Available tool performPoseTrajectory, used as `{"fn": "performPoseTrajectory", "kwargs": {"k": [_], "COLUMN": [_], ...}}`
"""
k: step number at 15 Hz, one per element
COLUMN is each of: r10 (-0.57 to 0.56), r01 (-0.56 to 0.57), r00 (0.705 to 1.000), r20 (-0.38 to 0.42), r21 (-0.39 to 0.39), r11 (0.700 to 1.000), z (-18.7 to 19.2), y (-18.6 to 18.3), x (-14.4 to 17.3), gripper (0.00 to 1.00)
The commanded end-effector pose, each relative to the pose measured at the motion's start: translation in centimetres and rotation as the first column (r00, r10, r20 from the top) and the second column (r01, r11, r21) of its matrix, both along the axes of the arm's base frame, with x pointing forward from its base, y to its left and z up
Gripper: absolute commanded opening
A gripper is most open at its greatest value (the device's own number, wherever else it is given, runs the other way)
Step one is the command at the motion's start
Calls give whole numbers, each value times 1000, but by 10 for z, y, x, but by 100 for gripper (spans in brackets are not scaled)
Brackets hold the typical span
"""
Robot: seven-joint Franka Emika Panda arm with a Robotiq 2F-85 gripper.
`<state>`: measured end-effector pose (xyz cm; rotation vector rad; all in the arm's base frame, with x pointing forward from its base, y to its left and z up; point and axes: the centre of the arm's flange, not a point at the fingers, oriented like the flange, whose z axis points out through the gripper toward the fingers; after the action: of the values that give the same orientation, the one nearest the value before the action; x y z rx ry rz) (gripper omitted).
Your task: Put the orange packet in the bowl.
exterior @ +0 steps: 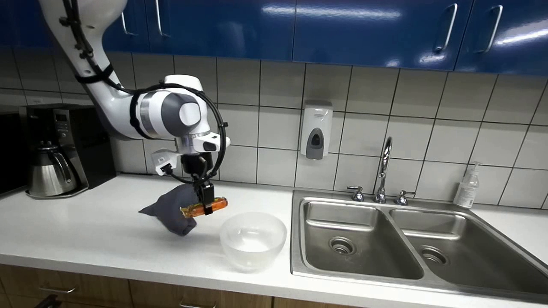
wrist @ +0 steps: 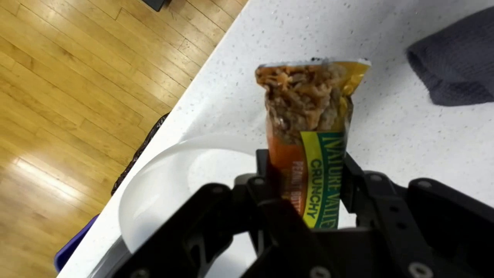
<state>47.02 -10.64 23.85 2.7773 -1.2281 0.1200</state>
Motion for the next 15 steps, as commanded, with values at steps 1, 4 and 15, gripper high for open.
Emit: {"fn": "performPoseTrajectory", "kwargs": {"k": [1,4,15], "r10": [-33,-65,-129], "r01": [33,65,129], "r00": [999,998,991], "r20": [-8,-9,-35], "r21": [3,3,-19], "r11": [999,998,991], "z": [25,27,1], "y": [-47,-85,-172], "x": [-17,-23,-4], "gripper": [18,18,18]}}
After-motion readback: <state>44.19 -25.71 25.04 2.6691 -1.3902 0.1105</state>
